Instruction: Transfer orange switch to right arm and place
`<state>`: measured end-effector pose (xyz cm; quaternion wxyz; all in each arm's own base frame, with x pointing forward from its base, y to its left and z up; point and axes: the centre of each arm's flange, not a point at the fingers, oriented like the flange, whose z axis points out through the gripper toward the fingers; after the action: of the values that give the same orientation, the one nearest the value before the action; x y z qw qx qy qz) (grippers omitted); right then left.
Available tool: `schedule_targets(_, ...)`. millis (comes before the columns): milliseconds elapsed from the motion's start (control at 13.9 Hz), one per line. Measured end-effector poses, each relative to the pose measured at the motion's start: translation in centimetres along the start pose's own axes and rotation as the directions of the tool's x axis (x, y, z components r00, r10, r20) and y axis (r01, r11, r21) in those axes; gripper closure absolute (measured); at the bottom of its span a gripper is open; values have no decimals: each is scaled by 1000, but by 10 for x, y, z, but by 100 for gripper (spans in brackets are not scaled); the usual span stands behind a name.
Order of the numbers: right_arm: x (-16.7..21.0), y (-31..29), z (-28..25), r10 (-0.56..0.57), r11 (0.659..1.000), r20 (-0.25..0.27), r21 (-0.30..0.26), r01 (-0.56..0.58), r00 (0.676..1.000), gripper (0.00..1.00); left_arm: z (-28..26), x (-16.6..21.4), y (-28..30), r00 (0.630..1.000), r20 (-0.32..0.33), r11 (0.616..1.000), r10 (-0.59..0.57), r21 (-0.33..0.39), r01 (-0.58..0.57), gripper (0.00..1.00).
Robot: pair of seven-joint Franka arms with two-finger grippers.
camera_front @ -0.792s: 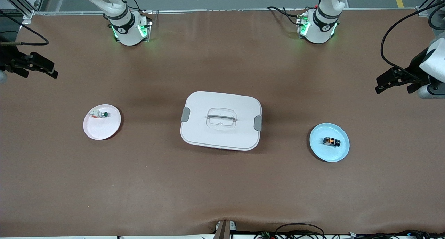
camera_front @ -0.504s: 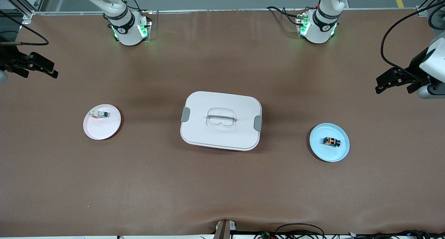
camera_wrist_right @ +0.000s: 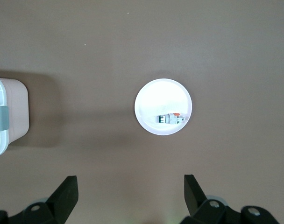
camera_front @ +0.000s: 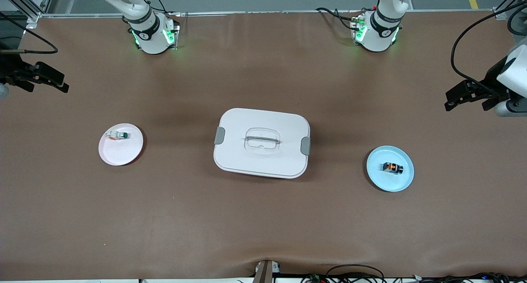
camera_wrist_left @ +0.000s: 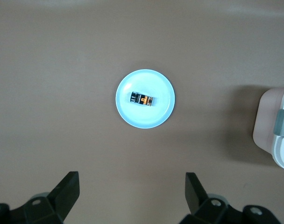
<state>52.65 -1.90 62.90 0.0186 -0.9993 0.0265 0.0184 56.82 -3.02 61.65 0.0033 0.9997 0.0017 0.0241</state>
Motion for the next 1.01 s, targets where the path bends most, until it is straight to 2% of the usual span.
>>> schedule_targets(288,0,0,0,0,1000,0,0,0,1000,0,8,2,-3,1000,20,1000,-6,2,6,0)
schedule_targets(720,0,0,1,0,1000,1,0,0,1000,0,72,25,2,993,119,1000,16,10,-17,0)
schedule_targets(1007,0,0,1,0,1000,2,0,0,1000,0,117,44,3,994,101,1000,28,11,-29,0)
